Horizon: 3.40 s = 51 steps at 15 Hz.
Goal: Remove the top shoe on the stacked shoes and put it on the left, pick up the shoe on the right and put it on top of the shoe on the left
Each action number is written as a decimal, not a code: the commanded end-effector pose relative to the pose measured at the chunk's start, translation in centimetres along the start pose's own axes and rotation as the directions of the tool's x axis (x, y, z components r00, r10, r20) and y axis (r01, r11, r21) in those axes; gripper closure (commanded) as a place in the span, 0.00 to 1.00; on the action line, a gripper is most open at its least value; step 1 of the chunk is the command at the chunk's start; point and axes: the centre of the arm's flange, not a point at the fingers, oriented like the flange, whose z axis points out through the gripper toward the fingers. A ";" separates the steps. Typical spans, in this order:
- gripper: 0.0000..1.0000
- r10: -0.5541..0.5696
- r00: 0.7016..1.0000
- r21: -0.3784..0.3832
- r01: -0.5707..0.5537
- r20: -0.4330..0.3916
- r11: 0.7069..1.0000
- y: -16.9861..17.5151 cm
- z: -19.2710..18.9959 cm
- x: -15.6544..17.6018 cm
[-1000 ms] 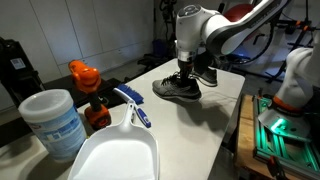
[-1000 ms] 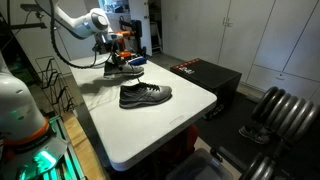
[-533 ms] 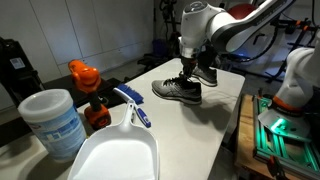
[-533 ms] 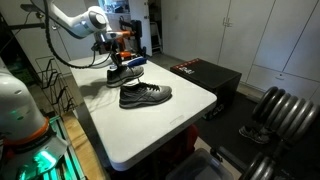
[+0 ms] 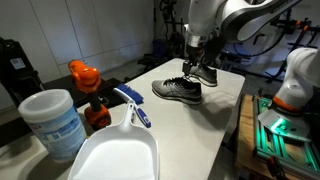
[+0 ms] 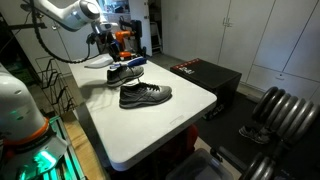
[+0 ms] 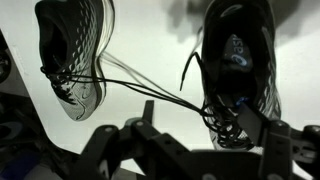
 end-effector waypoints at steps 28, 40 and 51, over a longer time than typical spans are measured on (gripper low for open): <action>0.00 0.371 0.903 0.107 -0.400 0.219 0.910 26.0 11.6 -7.7; 0.00 0.396 0.886 0.244 -0.451 0.242 0.859 26.9 17.0 -4.7; 0.86 0.265 0.929 0.281 -0.335 0.258 0.899 25.0 17.1 -3.6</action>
